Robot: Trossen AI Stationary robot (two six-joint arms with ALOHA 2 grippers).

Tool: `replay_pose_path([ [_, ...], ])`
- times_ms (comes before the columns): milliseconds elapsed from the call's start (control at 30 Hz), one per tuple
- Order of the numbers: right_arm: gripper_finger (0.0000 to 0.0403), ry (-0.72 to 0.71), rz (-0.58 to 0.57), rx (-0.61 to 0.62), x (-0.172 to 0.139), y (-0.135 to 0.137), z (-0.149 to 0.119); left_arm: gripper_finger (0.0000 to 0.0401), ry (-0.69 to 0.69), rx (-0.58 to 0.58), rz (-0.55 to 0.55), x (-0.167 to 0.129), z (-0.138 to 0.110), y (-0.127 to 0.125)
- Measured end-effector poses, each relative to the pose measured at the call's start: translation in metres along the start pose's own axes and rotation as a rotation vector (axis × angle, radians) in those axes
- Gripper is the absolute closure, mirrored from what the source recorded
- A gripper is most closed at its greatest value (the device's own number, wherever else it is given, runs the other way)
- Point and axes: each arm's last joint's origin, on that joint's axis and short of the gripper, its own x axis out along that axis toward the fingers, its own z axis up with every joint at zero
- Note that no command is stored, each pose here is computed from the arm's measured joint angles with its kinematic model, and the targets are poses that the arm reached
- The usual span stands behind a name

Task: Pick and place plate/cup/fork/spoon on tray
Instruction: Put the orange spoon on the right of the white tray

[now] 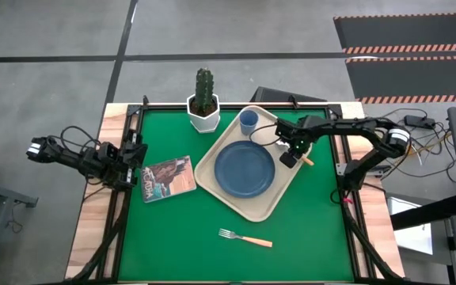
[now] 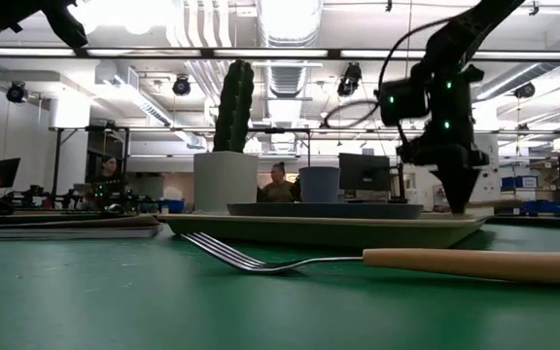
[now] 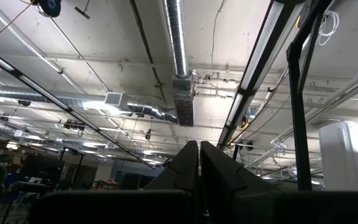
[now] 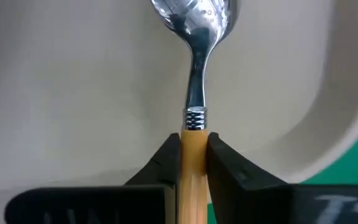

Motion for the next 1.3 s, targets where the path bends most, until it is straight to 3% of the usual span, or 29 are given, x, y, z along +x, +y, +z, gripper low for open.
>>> replay_pose_path([
  [267, 0.0368, -0.253, 0.138, 0.026, -0.066, 0.019, -0.026, 0.0401, 0.002, 0.001, 0.0, 0.0, 0.0, 0.0],
  [467, 0.0368, -0.602, 0.52, -0.099, -0.092, 0.062, -0.051, 0.0401, 0.041, 0.015, -0.006, 0.002, -0.007, -0.002],
  [567, 0.0368, -0.742, 0.743, -0.199, -0.094, 0.086, -0.058, 0.0401, 0.067, 0.025, -0.07, 0.009, -0.01, -0.007],
  [700, 0.0368, -0.897, 0.952, -0.324, -0.088, 0.113, -0.067, 0.0401, 0.092, 0.028, -0.202, 0.028, -0.012, -0.018],
  [833, 0.0368, -1.006, 1.06, -0.432, -0.08, 0.134, -0.071, 0.0401, 0.156, 0.045, -0.27, 0.049, -0.024, -0.03],
  [1133, 0.0368, -1.111, 1.211, -0.596, -0.066, 0.174, -0.065, 0.0401, 0.293, 0.13, -0.3, 0.094, -0.065, -0.053],
  [1300, 0.0368, -1.126, 1.282, -0.655, -0.058, 0.19, -0.059, 0.0371, 0.331, 0.159, -0.334, 0.104, -0.082, -0.059],
])
